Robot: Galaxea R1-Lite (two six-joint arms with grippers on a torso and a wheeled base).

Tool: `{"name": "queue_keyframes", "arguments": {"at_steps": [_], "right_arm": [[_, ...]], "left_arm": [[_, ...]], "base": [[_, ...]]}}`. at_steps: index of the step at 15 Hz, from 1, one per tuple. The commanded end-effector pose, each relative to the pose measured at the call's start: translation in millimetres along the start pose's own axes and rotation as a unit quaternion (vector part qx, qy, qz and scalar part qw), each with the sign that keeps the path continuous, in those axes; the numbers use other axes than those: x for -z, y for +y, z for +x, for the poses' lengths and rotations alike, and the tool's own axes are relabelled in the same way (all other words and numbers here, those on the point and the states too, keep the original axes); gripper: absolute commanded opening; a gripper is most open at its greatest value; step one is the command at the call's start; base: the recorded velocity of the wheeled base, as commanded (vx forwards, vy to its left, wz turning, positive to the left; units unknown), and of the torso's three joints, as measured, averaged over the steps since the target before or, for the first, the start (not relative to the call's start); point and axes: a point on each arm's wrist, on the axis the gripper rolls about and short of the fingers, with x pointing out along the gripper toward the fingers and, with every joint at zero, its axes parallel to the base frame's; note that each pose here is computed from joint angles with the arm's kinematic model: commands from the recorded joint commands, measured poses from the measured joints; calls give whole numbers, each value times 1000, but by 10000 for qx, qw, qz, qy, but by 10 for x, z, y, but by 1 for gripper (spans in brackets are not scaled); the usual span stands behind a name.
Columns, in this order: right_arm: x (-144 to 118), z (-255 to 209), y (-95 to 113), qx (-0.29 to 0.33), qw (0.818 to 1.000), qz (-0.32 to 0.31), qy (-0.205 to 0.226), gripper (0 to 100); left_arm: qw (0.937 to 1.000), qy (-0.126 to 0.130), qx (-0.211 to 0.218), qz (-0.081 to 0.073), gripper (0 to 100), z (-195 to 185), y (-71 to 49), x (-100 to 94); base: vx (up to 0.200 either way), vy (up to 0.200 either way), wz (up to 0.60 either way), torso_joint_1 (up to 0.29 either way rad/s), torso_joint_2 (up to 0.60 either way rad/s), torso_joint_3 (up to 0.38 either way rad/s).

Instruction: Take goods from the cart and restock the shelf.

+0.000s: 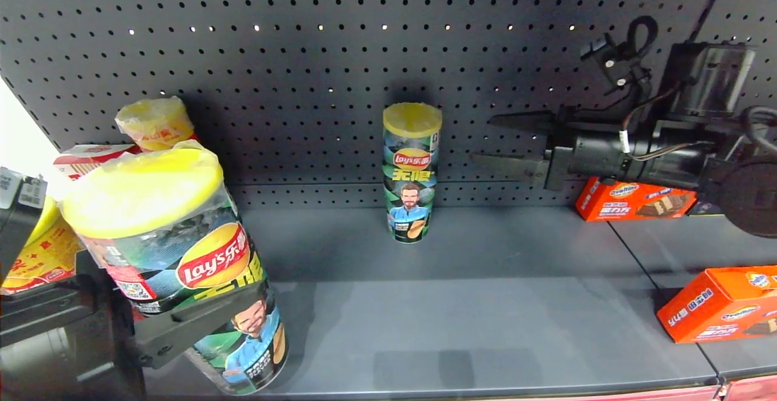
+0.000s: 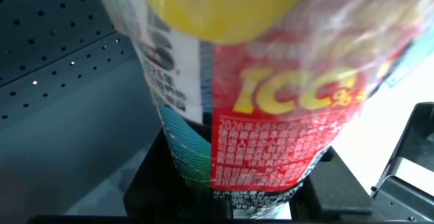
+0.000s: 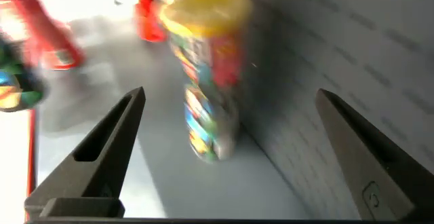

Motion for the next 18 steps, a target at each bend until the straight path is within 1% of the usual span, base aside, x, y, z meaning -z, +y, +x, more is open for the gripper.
{"name": "queue_keyframes", "arguments": {"at_steps": [1,4,7,11,13,15,18], "right_arm": [[239,255,-98,-247,9996,109,85,100],[288,424,-144,-369,9993,81,32,100],[341,496,-172,-412,9991,102,46,100],[512,628,-196,-587,9981,186,101,100],[541,667,-198,-620,9978,188,106,100],[662,799,-191,-711,9972,199,95,100],[743,886,-161,-783,9966,216,106,100]], "left_arm": [[10000,0,6,-2,0,3,1,1],[10000,36,1,-25,0,4,2,21],[10000,71,10,-39,0,28,9,29],[10000,85,11,-45,0,38,14,27],[10000,85,4,-46,0,38,16,27],[10000,86,-12,-47,0,37,18,27],[9999,101,-26,-52,0,36,18,36]], "base": [[0,0,0,0,0,0],[0,0,0,0,0,0],[0,0,0,0,0,0],[0,0,0,0,0,0],[0,0,0,0,0,0],[0,0,0,0,0,0],[0,0,0,0,0,0]]}}
